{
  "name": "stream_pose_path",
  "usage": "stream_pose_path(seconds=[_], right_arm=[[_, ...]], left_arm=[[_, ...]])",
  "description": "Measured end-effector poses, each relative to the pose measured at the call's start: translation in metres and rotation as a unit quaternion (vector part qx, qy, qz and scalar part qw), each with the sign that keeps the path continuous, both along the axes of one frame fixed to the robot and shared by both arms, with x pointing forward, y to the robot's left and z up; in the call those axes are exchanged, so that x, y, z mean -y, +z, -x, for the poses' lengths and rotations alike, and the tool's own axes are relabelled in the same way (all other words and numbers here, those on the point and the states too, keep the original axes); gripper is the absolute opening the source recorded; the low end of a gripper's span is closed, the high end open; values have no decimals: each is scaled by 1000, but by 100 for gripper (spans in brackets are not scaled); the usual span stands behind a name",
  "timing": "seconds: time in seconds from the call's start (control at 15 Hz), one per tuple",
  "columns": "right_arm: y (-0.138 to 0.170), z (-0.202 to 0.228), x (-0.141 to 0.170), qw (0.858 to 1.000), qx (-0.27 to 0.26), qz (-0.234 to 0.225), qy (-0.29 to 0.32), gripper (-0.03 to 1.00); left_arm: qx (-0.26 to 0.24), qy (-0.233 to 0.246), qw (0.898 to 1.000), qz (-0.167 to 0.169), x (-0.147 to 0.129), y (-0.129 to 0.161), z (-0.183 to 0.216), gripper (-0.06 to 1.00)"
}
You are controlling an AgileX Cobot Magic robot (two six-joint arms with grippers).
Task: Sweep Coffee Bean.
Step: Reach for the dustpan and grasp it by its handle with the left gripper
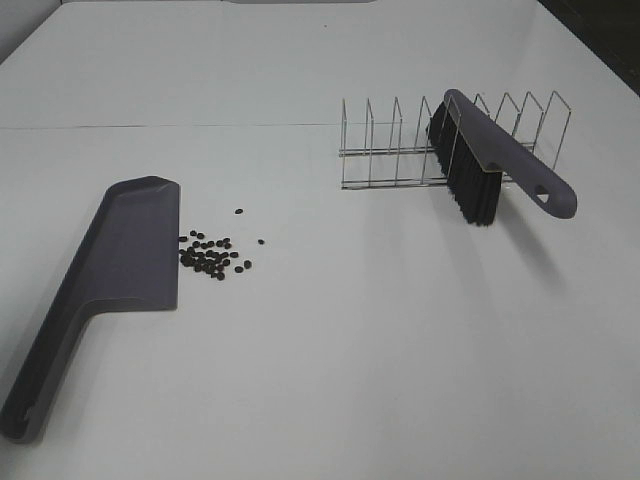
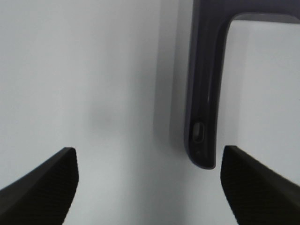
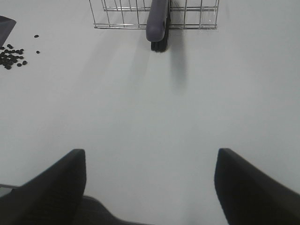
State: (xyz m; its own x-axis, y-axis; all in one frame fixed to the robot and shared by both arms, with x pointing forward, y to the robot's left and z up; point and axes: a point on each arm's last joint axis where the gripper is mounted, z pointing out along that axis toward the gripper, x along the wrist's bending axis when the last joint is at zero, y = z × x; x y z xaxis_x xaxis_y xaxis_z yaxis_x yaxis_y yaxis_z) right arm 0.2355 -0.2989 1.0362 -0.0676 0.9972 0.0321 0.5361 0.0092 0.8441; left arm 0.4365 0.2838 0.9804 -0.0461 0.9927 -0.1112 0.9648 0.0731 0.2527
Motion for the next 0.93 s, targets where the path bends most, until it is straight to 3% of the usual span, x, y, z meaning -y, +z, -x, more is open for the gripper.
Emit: stream_pose_path(seconds=[0.47,0.53,0.67,0.93], right_arm=[[0,0,0,1000,0,0,0,72],[0,0,0,1000,0,0,0,72],[0,0,0,1000,0,0,0,72],[0,0,0,1000,0,0,0,72]], left_arm=[[-35,-21,999,6,41,-26,-54,76],[-60,-8,998,5,47,-40,-66,75],[-85,11,996,4,48,-56,-71,75],[-89,22,996,2,49,-78,-79,75]])
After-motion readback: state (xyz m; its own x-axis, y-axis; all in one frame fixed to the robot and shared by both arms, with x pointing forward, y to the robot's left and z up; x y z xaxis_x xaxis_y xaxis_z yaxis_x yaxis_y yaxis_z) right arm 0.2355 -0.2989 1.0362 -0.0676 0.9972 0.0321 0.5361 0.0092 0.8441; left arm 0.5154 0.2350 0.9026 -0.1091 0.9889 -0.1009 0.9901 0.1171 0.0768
